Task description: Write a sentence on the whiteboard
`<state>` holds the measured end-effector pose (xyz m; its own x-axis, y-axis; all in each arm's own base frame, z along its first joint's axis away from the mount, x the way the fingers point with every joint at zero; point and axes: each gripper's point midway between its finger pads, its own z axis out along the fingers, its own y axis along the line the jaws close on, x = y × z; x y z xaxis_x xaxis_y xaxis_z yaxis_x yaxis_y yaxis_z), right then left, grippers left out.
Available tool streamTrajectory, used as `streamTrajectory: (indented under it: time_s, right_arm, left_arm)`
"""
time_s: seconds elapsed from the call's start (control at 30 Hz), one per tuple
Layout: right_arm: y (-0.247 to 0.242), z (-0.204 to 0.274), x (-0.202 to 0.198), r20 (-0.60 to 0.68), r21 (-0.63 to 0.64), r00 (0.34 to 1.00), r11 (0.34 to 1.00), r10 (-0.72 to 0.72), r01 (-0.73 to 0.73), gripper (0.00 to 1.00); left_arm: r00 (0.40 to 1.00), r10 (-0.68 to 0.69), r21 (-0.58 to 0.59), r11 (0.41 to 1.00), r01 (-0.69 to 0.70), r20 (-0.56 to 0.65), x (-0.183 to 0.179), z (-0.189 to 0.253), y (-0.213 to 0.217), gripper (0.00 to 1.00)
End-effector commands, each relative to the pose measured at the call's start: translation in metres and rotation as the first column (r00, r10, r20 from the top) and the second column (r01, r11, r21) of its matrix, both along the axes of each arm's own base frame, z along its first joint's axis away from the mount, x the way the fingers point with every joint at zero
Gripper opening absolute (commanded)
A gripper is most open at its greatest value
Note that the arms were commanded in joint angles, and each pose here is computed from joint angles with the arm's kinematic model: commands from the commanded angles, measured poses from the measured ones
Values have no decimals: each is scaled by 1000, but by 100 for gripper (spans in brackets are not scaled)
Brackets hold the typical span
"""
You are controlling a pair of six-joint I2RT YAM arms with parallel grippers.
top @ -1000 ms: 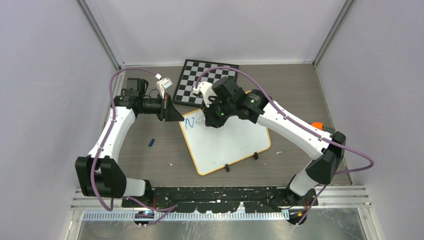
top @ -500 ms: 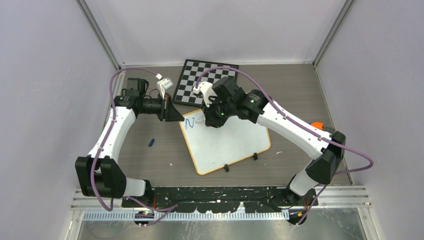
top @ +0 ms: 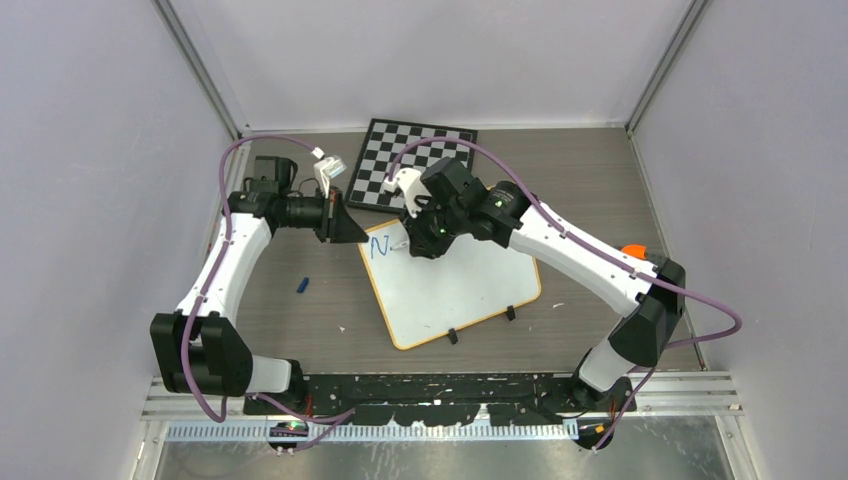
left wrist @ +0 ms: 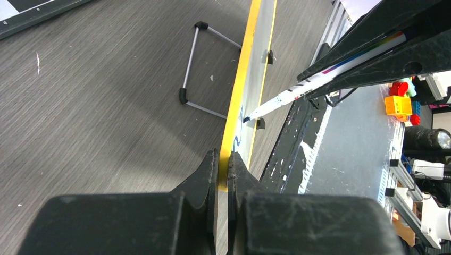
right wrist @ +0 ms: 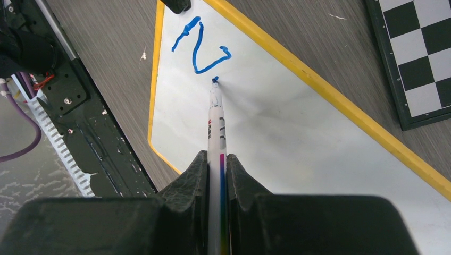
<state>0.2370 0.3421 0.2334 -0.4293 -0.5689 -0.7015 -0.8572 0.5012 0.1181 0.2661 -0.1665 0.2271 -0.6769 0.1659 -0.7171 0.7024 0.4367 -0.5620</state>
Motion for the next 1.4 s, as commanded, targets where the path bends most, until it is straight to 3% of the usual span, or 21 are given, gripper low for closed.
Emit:
streamTrajectory:
  time_s: [0.0, 0.63, 1.37]
  right_arm:
    - [-8, 10, 16, 49, 13, 998, 999, -43, 43, 0]
    - [-13, 23, 35, 81, 15, 994, 998, -69, 68, 0]
    - [6, 8, 25, 37, 13, 999, 1000, -23, 23, 0]
  left_arm:
    - [1000, 2, 3, 1000, -2, 31, -1, 10, 0, 0]
    - [1000, -2, 2, 1000, 2, 30, -1, 9, -1, 0]
    - [1000, -4, 4, 1000, 4, 25, 1, 5, -2, 0]
